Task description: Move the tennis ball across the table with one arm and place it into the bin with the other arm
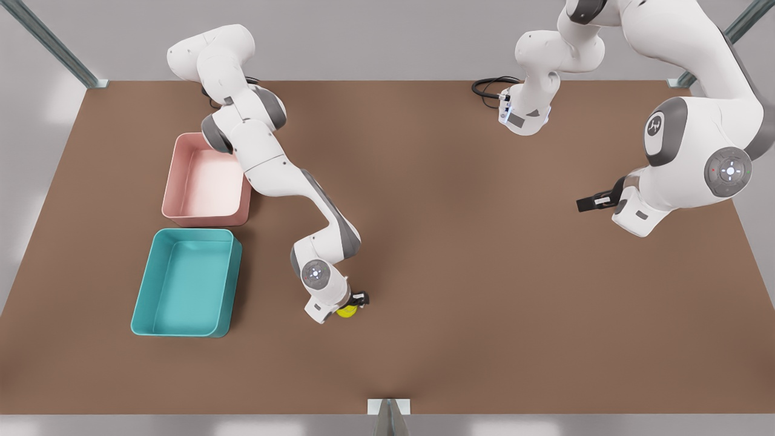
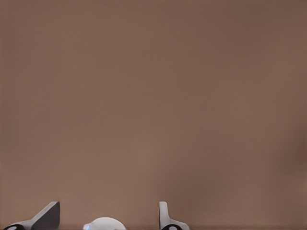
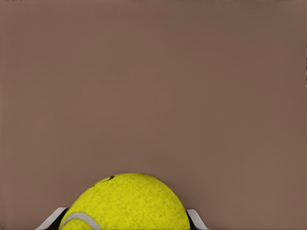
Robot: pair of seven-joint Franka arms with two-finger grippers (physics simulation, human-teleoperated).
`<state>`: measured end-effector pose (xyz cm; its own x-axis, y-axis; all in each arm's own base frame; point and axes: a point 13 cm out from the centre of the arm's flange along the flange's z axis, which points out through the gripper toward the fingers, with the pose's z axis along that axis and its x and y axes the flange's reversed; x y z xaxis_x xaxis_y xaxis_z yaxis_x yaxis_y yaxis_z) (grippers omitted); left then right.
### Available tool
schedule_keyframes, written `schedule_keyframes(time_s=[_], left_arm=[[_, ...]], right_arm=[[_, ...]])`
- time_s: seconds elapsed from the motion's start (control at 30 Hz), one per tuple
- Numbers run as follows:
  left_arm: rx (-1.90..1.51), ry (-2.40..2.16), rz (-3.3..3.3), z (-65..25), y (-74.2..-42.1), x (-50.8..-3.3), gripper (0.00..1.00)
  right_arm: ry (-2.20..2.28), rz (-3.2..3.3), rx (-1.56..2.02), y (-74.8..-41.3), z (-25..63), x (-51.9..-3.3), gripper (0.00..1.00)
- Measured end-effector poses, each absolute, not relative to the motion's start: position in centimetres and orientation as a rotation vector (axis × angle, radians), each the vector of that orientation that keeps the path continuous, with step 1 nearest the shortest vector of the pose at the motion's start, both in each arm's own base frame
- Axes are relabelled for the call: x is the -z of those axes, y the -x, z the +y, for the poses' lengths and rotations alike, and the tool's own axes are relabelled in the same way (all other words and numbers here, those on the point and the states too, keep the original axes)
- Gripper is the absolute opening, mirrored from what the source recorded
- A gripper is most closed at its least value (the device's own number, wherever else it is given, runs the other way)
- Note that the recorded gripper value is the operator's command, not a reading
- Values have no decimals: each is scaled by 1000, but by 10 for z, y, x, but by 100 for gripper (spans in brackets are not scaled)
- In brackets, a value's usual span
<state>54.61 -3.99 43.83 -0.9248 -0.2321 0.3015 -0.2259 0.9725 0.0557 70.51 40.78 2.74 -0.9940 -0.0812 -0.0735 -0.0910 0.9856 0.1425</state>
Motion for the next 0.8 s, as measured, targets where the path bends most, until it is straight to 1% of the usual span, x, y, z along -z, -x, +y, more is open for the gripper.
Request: schedule_keyframes(time_s=[0.03,0.07,0.2,0.3,0.37,0.47,0.5,0.63,0.7,0.77,0.8], left_arm=[[29,-336,-2810,-40,-546,-438,100],[29,-339,-2809,-40,-546,-438,100],[30,-346,-2806,-39,-546,-438,100],[31,-349,-2804,-39,-545,-437,100],[32,-352,-2803,-39,-545,-437,100],[32,-354,-2803,-40,-545,-437,100],[33,-355,-2803,-40,-545,-437,100],[33,-359,-2801,-39,-545,-437,100],[34,-360,-2799,-39,-545,-436,100],[34,-361,-2798,-39,-545,-435,100],[35,-361,-2797,-39,-545,-435,100]], right_arm=[[131,3060,-229,-706,409,-28,74],[131,3058,-234,-706,409,-29,70],[127,3039,-253,-712,411,-41,68],[101,3000,-283,-728,406,-84,68],[58,2984,-288,-746,381,-116,68],[-32,3017,-237,-768,294,-146,68],[-53,3046,-197,-769,258,-153,68],[-106,3160,-47,-755,112,-199,68],[-112,3230,22,-734,50,-213,68],[-103,3290,78,-716,0,-215,68],[-95,3317,97,-709,-19,-213,100]])
